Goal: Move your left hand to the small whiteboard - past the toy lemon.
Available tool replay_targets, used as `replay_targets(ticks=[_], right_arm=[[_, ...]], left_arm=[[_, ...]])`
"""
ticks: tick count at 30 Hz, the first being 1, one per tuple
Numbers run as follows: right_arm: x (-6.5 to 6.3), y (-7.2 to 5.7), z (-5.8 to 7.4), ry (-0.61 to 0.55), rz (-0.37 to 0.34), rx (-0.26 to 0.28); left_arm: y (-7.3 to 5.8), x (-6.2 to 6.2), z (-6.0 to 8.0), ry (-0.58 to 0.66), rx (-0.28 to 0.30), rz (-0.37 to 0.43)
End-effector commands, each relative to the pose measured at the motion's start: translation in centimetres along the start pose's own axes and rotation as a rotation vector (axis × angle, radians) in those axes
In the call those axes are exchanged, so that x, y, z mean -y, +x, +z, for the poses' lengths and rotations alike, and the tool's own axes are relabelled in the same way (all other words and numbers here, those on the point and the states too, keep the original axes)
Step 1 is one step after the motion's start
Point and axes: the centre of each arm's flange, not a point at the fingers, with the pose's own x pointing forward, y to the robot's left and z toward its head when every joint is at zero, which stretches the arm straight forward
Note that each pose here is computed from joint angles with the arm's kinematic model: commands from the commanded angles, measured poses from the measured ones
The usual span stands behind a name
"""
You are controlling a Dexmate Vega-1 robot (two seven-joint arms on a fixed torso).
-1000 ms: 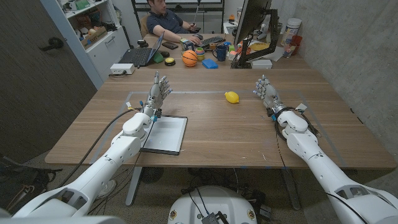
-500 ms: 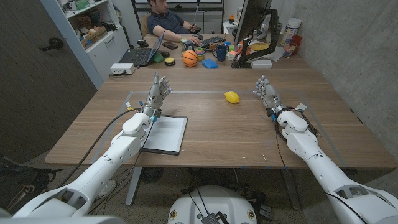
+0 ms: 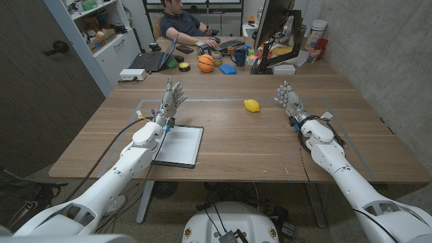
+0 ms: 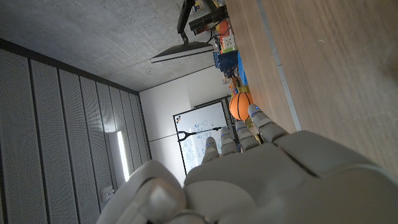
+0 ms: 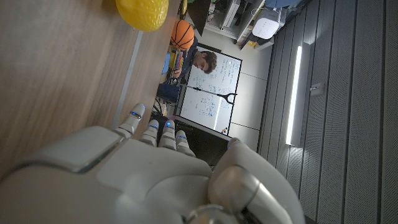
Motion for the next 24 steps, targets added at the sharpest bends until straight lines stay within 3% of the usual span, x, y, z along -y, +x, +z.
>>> replay_targets(ticks=[1, 24], right_arm=[[-0.09, 0.32, 0.0, -0.003, 0.009, 0.0], [0.1, 0.51, -0.1, 0.004, 0.003, 0.002]], left_arm=[[-0.08, -0.15, -0.11, -0.003, 0.0, 0.007], [0.27, -0.1, 0.03, 0.003, -0.001, 0.004]])
